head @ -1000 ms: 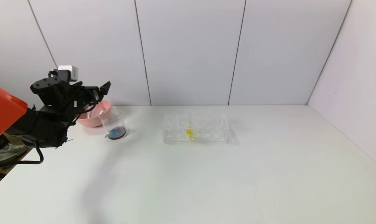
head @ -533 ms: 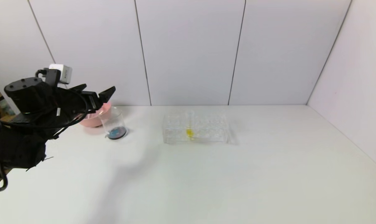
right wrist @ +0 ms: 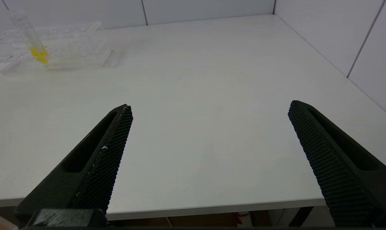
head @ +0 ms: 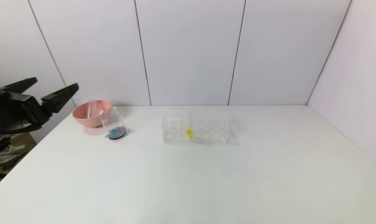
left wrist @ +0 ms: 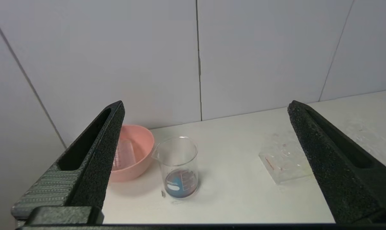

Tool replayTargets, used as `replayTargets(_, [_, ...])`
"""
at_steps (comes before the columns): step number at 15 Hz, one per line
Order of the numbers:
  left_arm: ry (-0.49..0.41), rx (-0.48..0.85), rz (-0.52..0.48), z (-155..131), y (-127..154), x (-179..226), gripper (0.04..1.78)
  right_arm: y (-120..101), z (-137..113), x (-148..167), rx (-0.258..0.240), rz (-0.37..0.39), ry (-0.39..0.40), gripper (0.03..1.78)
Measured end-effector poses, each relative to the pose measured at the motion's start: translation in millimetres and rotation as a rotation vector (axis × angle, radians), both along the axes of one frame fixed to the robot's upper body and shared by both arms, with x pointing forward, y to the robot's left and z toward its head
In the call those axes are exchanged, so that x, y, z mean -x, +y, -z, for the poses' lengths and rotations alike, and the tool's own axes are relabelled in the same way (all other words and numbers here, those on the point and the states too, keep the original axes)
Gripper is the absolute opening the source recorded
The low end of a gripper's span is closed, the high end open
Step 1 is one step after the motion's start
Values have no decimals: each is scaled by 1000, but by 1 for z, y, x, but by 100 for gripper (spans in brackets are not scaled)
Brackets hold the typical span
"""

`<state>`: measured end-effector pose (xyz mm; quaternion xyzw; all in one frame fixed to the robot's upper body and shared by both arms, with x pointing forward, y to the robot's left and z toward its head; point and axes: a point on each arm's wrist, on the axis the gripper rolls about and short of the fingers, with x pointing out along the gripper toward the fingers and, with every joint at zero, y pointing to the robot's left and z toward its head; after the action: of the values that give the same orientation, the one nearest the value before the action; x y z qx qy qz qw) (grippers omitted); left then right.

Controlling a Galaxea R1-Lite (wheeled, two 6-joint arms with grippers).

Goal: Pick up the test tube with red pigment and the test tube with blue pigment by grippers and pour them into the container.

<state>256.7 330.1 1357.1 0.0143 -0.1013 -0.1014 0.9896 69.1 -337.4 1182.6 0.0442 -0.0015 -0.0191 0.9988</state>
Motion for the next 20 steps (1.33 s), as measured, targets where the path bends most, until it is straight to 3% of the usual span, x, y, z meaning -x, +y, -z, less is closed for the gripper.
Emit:
replayTargets(4, [-47, -20, -102, -11, 2, 93, 178, 0, 0, 0, 0, 0, 0, 177])
replayTargets(7, [-134, -20, -146, -6, 1, 153, 178, 0, 0, 0, 0, 0, 0, 177])
replayTargets(13, [-307, -17, -107, 49, 0, 227, 178, 0, 0, 0, 0, 0, 0, 177])
replayTargets(16, [-241, -7, -150, 91, 2, 215, 178, 0, 0, 0, 0, 0, 0, 177])
replayTargets(18, [-117, -12, -158, 125, 2, 200, 178, 0, 0, 0, 0, 0, 0, 177])
replayTargets(20, [66, -16, -173, 157, 3, 190, 178, 0, 0, 0, 0, 0, 0, 177])
